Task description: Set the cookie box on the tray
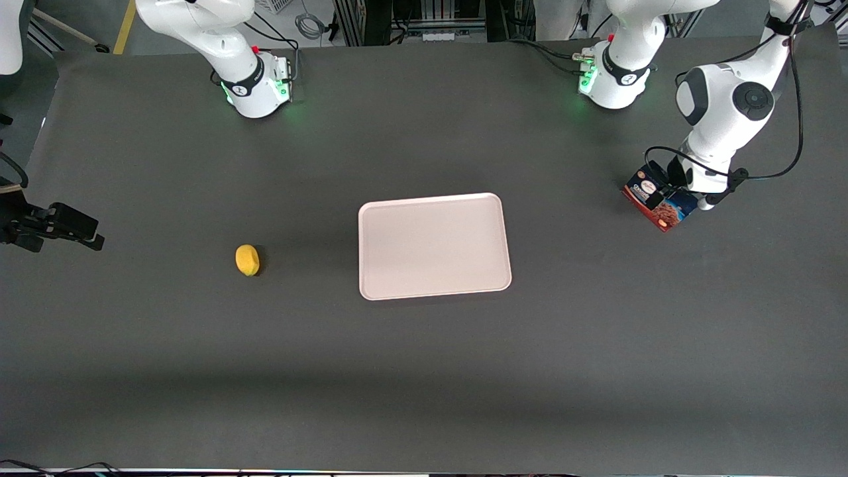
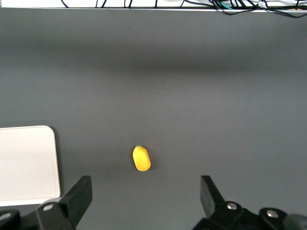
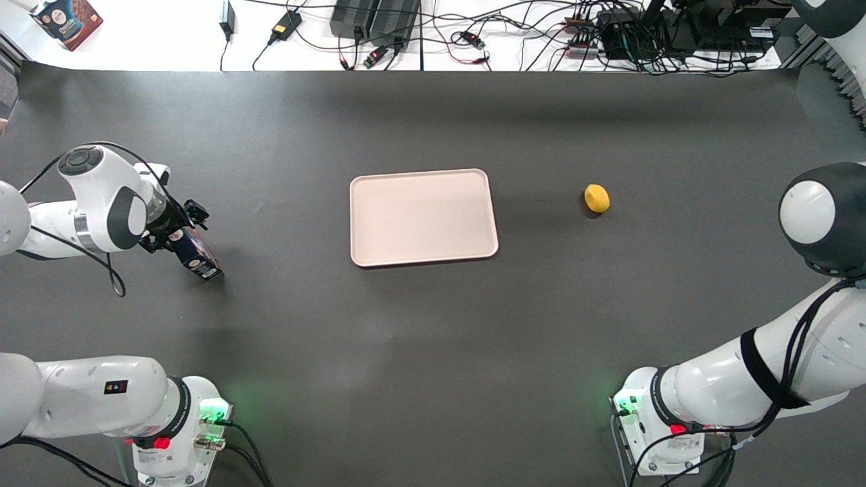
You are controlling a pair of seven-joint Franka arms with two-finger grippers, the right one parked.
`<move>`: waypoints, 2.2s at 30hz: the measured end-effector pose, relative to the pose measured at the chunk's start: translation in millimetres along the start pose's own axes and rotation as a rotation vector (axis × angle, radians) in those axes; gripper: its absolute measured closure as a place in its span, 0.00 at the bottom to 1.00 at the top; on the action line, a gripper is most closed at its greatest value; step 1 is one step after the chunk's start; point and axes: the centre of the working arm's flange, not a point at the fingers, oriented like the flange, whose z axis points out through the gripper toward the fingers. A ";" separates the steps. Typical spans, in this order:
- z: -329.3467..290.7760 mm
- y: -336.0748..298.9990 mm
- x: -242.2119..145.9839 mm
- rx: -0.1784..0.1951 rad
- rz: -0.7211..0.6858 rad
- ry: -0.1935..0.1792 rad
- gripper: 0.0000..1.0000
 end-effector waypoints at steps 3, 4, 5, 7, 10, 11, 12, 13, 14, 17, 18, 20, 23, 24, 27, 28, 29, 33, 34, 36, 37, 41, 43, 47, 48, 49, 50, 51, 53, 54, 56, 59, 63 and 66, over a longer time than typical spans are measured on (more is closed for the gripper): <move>0.0 0.0 0.0 0.000 0.000 0.000 0.24; 0.0 0.0 0.0 0.000 0.000 0.000 0.25; 0.0 0.0 0.0 0.000 0.000 0.000 0.25; 0.0 -0.1 0.1 0.000 0.000 0.000 0.28; 0.0 -0.1 0.1 0.000 0.000 0.000 0.48; 0.0 -0.1 0.1 0.000 0.000 0.000 0.52; 0.0 0.0 0.1 0.000 0.000 0.000 0.57; 0.0 0.0 0.1 0.000 0.000 0.000 0.59; -0.1 0.0 0.1 0.000 0.000 0.000 0.59; -0.8 0.3 0.2 -0.001 0.001 0.002 0.64; -1.0 0.4 0.2 -0.002 0.001 0.002 0.67; -1.0 0.4 0.2 -0.002 0.001 0.002 0.72; -1.0 0.4 0.2 -0.002 0.001 0.002 0.73; -1.0 0.5 0.2 -0.001 0.001 0.002 0.73; -1.4 0.9 0.7 0.001 0.001 -0.002 0.74; -1.6 1.0 1.0 0.002 0.001 -0.003 0.74; -1.7 1.2 1.2 0.003 0.001 -0.005 0.74; -5.6 3.7 4.8 0.014 0.002 -0.023 0.74; -8.4 5.5 7.2 0.019 0.003 -0.031 0.74; -16.6 10.1 12.9 0.029 0.006 -0.048 0.74; -22.7 13.3 16.7 0.035 0.009 -0.058 0.74; -53.9 29.9 32.3 0.049 0.047 -0.084 0.74; -73.8 41.0 40.6 0.048 0.072 -0.083 0.74; -110.0 66.6 49.3 0.036 0.131 -0.061 0.74; -119.4 74.7 49.8 0.033 0.153 -0.054 0.74; -127.7 82.3 49.7 0.030 0.174 -0.048 0.74; -135.6 89.6 49.4 0.027 0.195 -0.041 0.74; -143.2 96.8 48.7 0.024 0.218 -0.034 0.74; -159.6 112.8 46.1 0.014 0.269 -0.015 0.74; -167.4 120.8 44.2 0.010 0.293 -0.005 0.74; -183.5 138.3 38.5 0.000 0.339 0.015 0.74; -204.7 167.1 23.1 -0.010 0.406 0.037 0.74; -222.8 207.0 -11.3 -0.022 0.484 0.063 0.74; -229.2 233.4 -41.0 -0.031 0.511 0.076 0.74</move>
